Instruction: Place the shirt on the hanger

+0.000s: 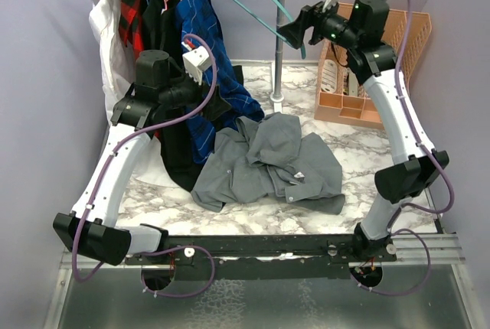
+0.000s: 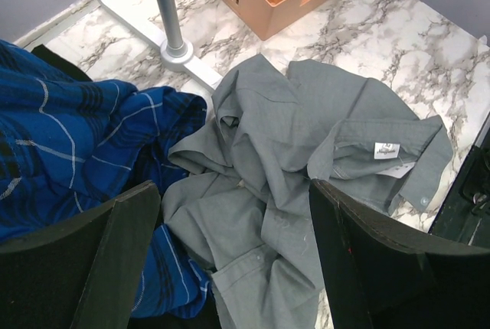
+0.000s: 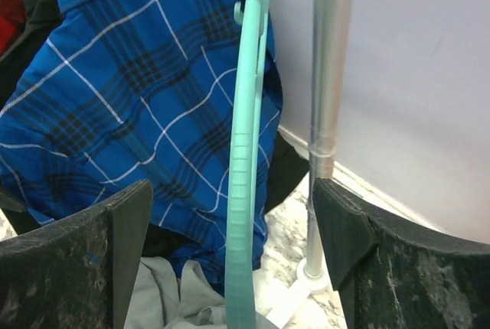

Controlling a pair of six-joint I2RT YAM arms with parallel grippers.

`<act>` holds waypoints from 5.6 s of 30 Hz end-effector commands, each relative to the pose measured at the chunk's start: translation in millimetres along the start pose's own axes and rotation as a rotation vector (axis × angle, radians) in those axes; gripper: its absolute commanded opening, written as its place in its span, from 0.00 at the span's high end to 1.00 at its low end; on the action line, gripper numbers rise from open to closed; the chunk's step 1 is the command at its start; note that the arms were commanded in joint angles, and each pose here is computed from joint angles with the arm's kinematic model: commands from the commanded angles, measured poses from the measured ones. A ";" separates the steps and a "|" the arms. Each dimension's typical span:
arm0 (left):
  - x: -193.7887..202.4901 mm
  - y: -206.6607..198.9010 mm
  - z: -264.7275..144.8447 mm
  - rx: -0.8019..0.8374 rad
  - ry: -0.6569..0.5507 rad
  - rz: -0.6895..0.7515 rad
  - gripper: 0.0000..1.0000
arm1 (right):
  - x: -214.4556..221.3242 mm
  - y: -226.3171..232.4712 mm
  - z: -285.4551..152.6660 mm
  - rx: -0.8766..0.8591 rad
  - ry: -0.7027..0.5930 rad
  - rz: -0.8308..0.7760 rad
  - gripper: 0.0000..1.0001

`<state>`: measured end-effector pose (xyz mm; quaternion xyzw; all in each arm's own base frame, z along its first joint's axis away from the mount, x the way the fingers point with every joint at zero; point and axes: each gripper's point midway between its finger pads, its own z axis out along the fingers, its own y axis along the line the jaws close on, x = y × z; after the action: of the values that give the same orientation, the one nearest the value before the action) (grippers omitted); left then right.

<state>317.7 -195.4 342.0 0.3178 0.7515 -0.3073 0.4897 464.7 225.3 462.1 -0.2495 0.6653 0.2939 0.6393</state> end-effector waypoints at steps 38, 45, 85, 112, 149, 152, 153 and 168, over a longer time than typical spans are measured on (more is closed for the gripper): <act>13.0 -28.9 -27.7 0.132 0.075 0.214 0.19 | -79.1 44.6 -1.6 -0.032 -0.207 -0.043 0.99; 12.2 -20.0 -38.4 0.063 0.116 0.288 0.17 | -54.9 65.4 -39.0 -0.024 -0.165 0.030 0.99; 171.0 -113.4 141.1 0.494 0.756 0.359 0.09 | 133.9 166.6 -383.6 0.407 0.270 0.654 0.99; 187.1 -91.8 151.5 0.440 0.902 0.403 1.00 | 139.2 216.7 -391.2 0.105 0.332 0.605 0.99; 46.4 -80.0 140.4 0.032 0.456 0.319 1.00 | 187.4 165.8 -305.0 0.158 0.043 0.786 0.99; 40.1 -83.5 143.9 0.043 0.435 0.305 1.00 | 192.4 165.3 -296.7 0.143 0.041 0.825 0.99; 39.1 -86.9 144.6 0.057 0.430 0.298 1.00 | 192.1 164.1 -294.6 0.140 0.024 0.835 0.99; 34.4 -99.5 131.1 0.110 0.399 0.264 1.00 | 226.9 125.1 -238.3 0.226 0.005 0.958 0.99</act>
<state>305.9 -350.2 255.6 0.4995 0.7823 -0.1861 0.3223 171.1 156.6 221.3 0.1456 0.7668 0.4765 0.4046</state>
